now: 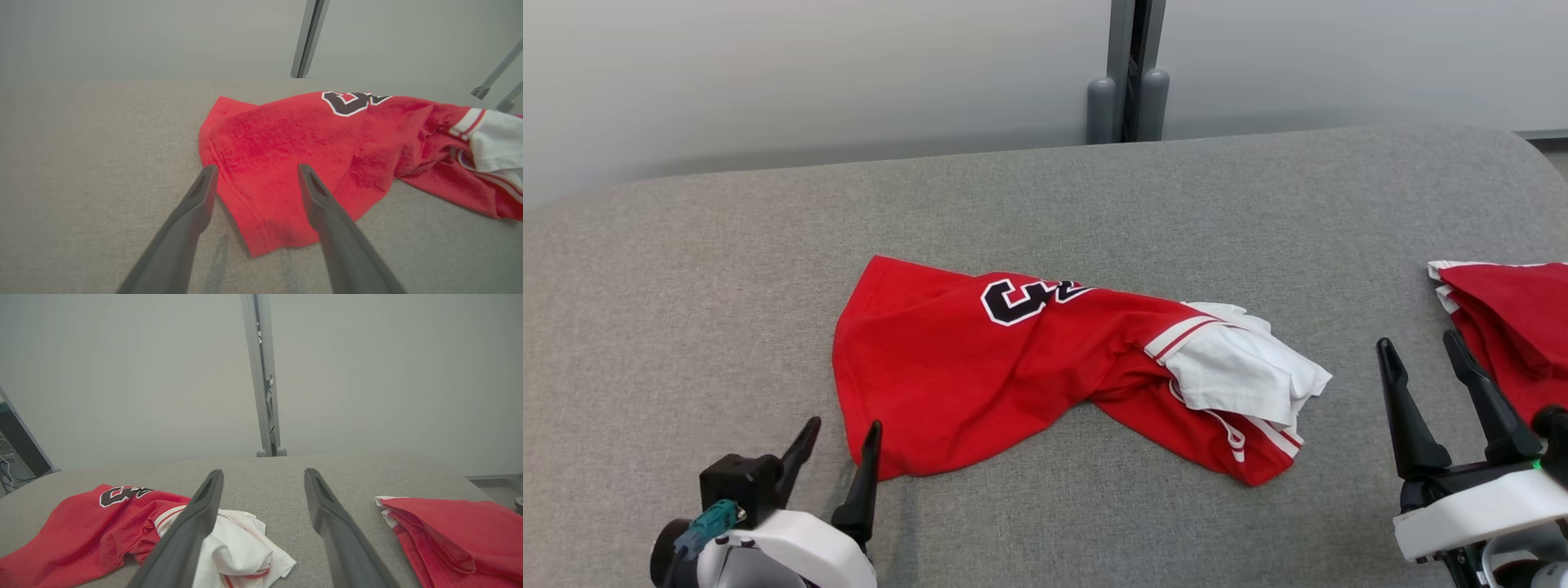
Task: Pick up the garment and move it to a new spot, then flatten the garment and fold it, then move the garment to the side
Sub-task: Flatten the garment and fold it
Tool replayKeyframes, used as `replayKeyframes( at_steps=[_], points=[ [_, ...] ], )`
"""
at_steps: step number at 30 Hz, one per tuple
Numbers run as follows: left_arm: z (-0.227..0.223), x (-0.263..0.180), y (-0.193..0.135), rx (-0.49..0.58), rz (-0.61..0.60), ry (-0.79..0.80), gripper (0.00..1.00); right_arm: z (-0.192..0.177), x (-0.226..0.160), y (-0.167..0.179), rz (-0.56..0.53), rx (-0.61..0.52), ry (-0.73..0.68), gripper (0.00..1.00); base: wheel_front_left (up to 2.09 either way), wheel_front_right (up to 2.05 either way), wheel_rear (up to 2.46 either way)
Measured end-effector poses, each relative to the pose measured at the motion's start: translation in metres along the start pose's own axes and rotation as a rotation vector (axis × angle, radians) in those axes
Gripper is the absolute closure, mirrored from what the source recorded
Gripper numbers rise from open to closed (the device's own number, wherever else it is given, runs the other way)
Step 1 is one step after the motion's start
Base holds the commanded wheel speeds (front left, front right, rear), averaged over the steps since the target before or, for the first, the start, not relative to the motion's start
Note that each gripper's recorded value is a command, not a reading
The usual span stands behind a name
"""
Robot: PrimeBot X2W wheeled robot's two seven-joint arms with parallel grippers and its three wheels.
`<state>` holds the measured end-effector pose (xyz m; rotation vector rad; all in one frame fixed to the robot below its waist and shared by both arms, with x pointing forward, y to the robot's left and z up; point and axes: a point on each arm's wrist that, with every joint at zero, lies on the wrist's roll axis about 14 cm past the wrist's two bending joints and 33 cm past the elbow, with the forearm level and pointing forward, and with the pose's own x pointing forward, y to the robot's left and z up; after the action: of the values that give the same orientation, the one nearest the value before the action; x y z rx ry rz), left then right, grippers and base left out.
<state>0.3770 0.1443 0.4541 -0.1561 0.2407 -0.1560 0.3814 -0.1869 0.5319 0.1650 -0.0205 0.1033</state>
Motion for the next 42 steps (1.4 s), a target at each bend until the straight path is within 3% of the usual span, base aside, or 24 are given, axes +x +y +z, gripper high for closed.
replayKeyframes(
  at_steps=[6, 13, 14, 15, 16, 22, 30, 42],
  points=[
    [-0.051, 0.006, -0.006, -0.11, -0.021, 0.208, 0.0, -0.013, 0.005, -0.003, -0.009, 0.012, 0.035, 0.0, 0.0, 0.0, 0.0],
    [-0.072, 0.011, -0.008, -0.184, -0.048, 0.294, 0.0, -0.018, 0.007, -0.007, -0.02, 0.015, 0.045, 0.0, 0.0, 0.0, 0.0],
    [-0.07, 0.013, -0.009, -0.191, -0.056, 0.286, 0.11, -0.017, 0.007, -0.008, -0.021, 0.016, 0.044, 0.0, 0.0, 0.0, 0.0],
    [-0.068, 0.014, -0.01, -0.194, -0.063, 0.274, 0.66, -0.018, 0.007, -0.008, -0.022, 0.016, 0.044, 0.0, 0.0, 0.0, 0.0],
    [-0.065, 0.016, -0.01, -0.193, -0.069, 0.263, 1.0, -0.018, 0.007, -0.009, -0.023, 0.016, 0.044, 0.0, 0.0, 0.0, 0.0],
    [-0.039, 0.02, -0.013, -0.203, -0.109, 0.177, 1.0, -0.014, 0.007, -0.012, -0.034, 0.019, 0.027, 0.0, 0.0, 0.0, 0.0],
    [0.034, 0.014, -0.021, -0.099, -0.17, -0.013, 1.0, -0.006, 0.009, -0.013, -0.035, 0.017, 0.002, 0.0, 0.0, 0.0, 0.0],
    [0.076, -0.018, -0.04, -0.087, -0.22, -0.04, 1.0, -0.004, 0.008, -0.012, -0.045, 0.032, -0.012, 0.0, 0.0, 0.0, 0.0]
  ],
)
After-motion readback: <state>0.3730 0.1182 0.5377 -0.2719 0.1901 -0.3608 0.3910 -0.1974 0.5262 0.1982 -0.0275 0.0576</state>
